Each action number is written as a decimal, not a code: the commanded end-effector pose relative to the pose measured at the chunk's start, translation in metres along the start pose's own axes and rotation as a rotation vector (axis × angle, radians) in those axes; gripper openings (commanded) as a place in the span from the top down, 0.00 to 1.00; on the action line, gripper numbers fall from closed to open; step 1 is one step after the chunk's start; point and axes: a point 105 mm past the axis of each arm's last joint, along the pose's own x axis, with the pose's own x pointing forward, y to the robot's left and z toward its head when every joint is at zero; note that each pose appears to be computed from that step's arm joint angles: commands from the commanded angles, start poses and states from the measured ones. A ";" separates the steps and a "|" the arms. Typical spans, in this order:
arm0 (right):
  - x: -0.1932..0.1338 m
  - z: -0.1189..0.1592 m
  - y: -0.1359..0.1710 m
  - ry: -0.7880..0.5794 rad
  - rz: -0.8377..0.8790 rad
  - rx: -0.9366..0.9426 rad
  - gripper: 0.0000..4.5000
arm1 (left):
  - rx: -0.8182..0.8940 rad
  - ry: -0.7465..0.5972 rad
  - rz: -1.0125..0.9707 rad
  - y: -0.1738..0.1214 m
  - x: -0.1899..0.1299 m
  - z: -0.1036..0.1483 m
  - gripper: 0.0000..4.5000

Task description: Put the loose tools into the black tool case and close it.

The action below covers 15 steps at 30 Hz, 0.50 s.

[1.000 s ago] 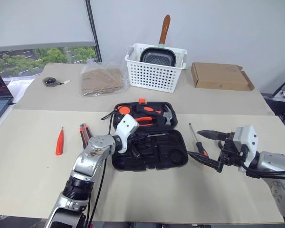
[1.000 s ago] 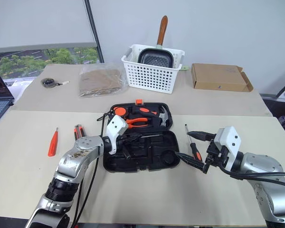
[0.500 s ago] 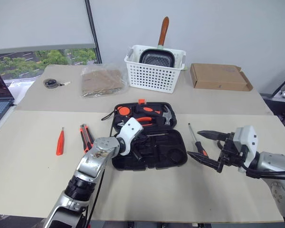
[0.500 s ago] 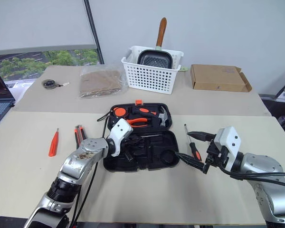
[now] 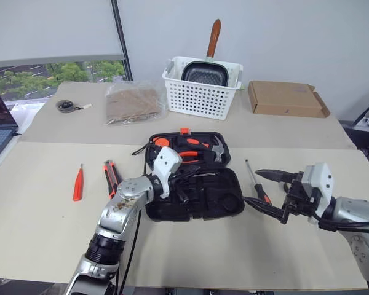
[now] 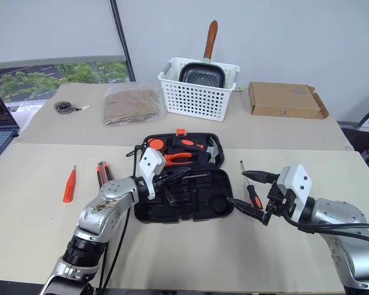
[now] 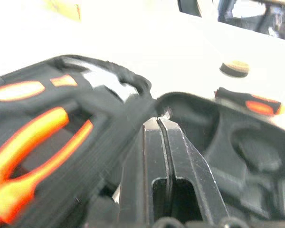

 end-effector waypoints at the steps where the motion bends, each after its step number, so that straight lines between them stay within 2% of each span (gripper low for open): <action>1: 0.000 0.009 -0.001 -0.025 0.001 -0.047 0.00 | 0.033 0.025 0.077 0.011 0.003 0.001 1.00; 5: -0.001 0.010 -0.001 -0.025 -0.002 -0.050 0.00 | 0.026 0.109 0.159 0.024 0.003 -0.012 1.00; 12: -0.001 0.010 -0.001 -0.026 -0.006 -0.051 0.00 | 0.026 0.241 0.066 0.011 0.000 -0.034 1.00; 15: -0.001 0.009 -0.001 -0.029 -0.010 -0.050 0.00 | 0.077 0.365 0.004 0.005 -0.006 -0.055 1.00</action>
